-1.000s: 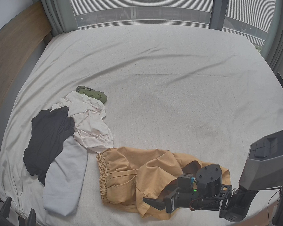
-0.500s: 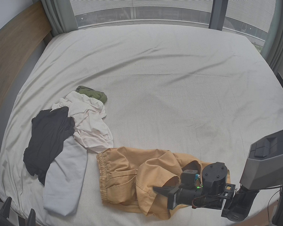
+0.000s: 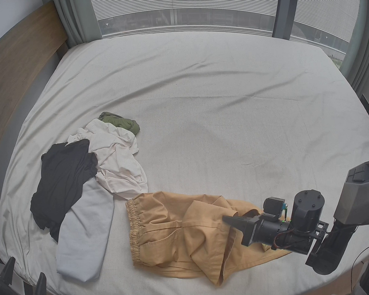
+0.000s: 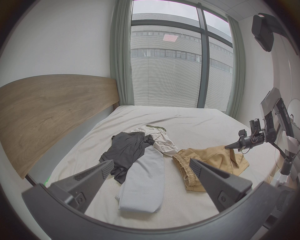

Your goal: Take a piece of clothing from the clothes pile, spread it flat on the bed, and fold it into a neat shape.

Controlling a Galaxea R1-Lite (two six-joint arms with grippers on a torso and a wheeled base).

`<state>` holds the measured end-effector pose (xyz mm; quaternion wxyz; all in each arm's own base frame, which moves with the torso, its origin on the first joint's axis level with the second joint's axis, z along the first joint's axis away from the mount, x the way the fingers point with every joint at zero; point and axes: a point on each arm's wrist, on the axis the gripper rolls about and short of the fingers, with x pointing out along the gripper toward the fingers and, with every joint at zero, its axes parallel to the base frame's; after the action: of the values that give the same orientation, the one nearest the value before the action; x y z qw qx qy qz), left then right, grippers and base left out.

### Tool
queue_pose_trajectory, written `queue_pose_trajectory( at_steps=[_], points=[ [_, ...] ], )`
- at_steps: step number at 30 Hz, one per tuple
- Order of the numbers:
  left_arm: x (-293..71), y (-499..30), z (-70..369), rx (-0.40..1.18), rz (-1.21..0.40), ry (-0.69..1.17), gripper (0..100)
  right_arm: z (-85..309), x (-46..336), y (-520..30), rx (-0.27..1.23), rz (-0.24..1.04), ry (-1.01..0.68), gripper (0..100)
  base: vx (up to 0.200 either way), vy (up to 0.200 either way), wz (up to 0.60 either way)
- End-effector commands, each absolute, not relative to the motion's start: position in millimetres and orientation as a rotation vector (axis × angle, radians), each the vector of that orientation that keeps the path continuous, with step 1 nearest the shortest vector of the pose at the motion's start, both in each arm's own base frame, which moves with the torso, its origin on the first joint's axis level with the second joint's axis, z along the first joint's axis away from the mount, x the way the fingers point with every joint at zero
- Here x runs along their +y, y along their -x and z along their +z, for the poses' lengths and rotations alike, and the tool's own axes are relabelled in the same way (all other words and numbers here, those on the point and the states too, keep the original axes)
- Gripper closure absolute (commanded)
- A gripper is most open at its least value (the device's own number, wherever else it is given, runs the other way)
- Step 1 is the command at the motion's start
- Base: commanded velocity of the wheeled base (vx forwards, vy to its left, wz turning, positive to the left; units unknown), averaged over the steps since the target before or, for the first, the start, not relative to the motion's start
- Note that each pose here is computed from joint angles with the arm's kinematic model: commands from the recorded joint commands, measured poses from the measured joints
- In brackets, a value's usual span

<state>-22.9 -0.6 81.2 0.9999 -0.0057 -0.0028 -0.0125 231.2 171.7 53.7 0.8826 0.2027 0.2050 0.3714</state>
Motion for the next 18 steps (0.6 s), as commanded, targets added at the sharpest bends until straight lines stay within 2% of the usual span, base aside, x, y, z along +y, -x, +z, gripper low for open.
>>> queue_pose_trajectory(
  at_steps=[1, 13, 18],
  points=[
    [-0.6, 22.8, 76.0, -0.004, -0.025, 0.011, 0, 58.9, 163.7, -238.1, 0.409, 0.76, -0.451, 100, 0.0, 0.0, 0.0],
    [-0.6, 22.8, 76.0, -0.004, -0.025, 0.011, 0, 57.8, 159.8, -247.3, 0.406, 0.742, -0.478, 100, 0.0, 0.0, 0.0],
    [-0.6, 22.8, 76.0, -0.004, -0.025, 0.011, 0, 44.5, 160.3, -255.3, 0.432, 0.718, -0.471, 100, 0.0, 0.0, 0.0]
  ],
)
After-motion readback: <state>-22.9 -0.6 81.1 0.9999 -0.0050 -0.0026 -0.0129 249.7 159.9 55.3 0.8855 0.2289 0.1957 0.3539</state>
